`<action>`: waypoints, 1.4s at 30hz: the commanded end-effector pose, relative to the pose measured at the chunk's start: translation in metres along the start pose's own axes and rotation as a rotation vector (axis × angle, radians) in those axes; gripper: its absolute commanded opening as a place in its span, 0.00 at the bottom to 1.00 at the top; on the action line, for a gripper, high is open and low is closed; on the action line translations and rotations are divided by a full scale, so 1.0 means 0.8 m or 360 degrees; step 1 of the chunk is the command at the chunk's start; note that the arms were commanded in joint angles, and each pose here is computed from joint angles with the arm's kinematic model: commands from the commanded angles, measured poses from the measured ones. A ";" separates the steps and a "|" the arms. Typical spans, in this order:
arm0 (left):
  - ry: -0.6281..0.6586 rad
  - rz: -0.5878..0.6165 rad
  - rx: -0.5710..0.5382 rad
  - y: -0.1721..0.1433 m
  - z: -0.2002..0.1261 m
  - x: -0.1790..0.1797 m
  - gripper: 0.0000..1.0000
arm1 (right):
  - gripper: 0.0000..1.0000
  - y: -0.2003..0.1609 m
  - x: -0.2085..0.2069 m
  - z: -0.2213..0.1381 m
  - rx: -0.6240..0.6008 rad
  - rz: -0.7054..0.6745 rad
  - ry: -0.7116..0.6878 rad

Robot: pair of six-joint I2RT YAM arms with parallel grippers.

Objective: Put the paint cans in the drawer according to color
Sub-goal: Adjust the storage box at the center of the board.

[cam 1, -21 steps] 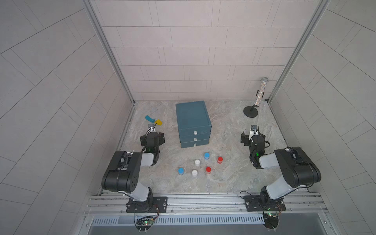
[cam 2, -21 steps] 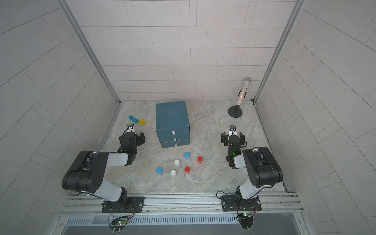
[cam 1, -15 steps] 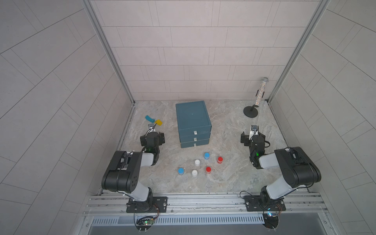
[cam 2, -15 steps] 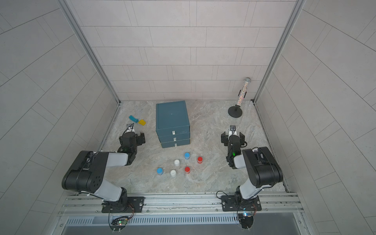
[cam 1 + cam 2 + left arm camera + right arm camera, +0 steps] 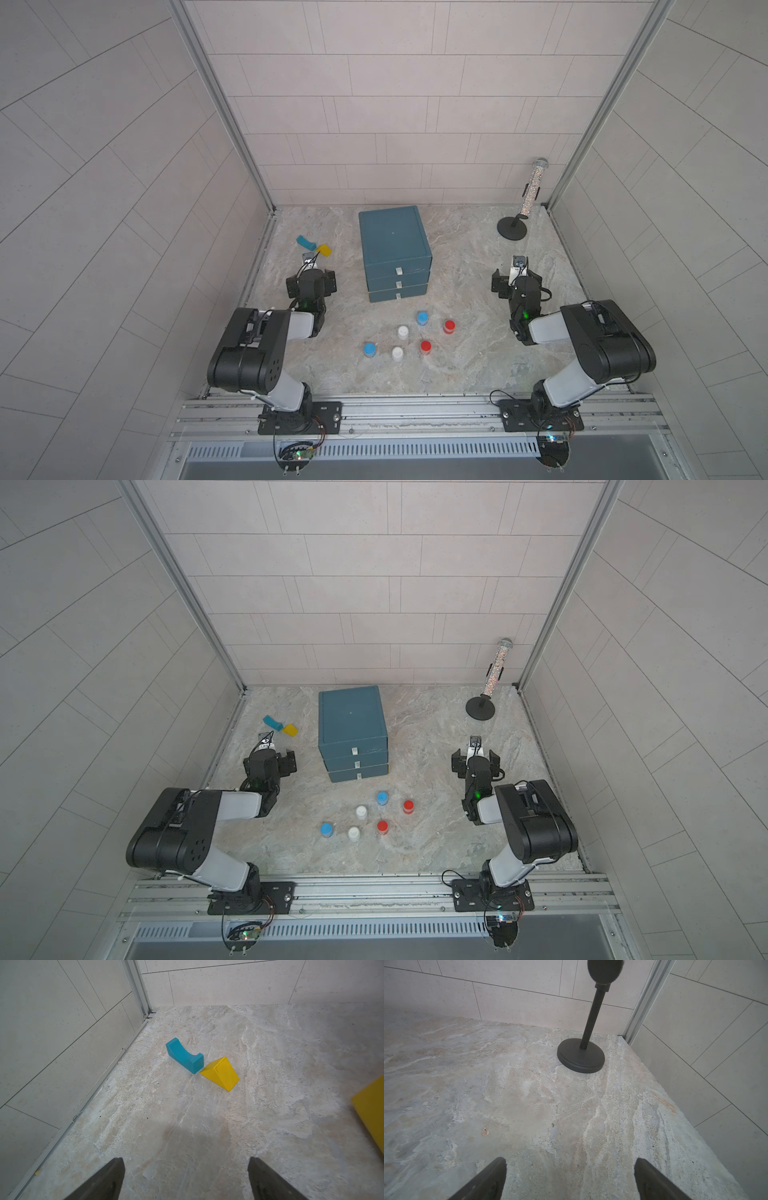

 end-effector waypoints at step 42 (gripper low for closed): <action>-0.1243 -0.0508 0.0857 0.222 -0.083 -0.113 1.00 | 0.81 0.180 0.220 -0.196 0.0791 0.0778 0.1580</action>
Point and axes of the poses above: each gripper's point midway between its finger pads, its own z axis out along the fingers, its own x axis along the line the jaws close on, y = z × x, the point moved 8 cm from there along -z, back along the fingers, and after that the axes turned 1 degree about z, right-handed, at the moved point
